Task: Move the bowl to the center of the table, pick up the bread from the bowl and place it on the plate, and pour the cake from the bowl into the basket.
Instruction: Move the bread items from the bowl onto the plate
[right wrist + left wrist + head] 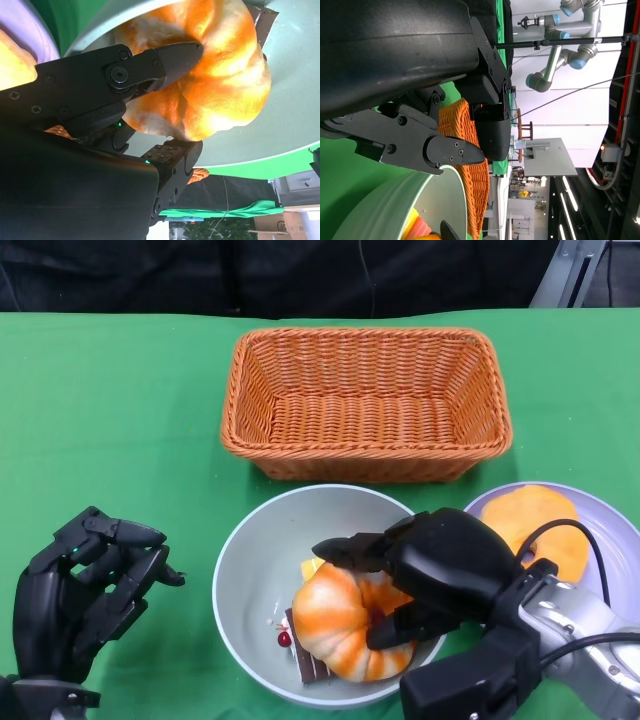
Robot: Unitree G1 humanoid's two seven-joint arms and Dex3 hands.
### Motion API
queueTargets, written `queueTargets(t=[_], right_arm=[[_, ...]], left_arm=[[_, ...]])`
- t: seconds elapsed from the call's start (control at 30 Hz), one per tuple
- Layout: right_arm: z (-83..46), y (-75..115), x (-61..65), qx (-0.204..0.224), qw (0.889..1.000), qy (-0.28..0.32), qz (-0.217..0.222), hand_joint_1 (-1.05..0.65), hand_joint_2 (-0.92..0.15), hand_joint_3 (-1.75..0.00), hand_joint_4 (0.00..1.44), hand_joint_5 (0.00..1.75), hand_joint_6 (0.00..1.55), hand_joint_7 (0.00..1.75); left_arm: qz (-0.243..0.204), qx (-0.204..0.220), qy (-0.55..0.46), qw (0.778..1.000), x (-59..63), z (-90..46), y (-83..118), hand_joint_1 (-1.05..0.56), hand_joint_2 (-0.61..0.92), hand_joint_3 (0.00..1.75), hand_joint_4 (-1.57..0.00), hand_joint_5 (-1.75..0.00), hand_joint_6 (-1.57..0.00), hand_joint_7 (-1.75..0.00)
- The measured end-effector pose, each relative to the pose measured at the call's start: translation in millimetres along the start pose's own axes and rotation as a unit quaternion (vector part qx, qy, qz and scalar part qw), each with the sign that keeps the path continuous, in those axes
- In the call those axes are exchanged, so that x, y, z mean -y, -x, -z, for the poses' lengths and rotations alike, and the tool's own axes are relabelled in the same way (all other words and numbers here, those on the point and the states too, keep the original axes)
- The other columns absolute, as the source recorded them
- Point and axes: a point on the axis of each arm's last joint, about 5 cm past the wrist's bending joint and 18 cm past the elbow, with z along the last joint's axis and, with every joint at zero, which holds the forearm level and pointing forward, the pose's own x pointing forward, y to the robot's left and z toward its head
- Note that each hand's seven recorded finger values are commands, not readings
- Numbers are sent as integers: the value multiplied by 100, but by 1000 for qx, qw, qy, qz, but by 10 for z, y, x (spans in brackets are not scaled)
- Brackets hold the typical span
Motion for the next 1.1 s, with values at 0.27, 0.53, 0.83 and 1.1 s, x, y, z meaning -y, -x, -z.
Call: queueTargets(t=[0.27, 0.53, 0.83, 1.1], right_arm=[[-20, -15, -24, 2, 1000, 6, 10, -45, -86, 0, 94, 8, 72, 2], [10, -8, -70, 20, 999, -23, 27, -23, -91, 0, 84, 76, 89, 2], [40, -20, -96, 37, 997, -45, 44, -19, -92, 0, 66, 118, 94, 1], [49, -25, -131, 43, 995, -73, 57, -17, -92, -4, 83, 95, 113, 6]], left_arm=[[0, 0, 1, 1000, 2, 0, 1, -18, 92, 32, -82, -135, -83, -114], [0, 0, 0, 1000, 2, 0, 2, -19, 92, 31, -82, -134, -83, -113], [0, 0, 0, 1000, 2, 0, 2, -19, 92, 31, -82, -134, -84, -112], [0, -1, 0, 1000, 1, 3, 6, -19, 92, 31, -82, -134, -84, -112]])
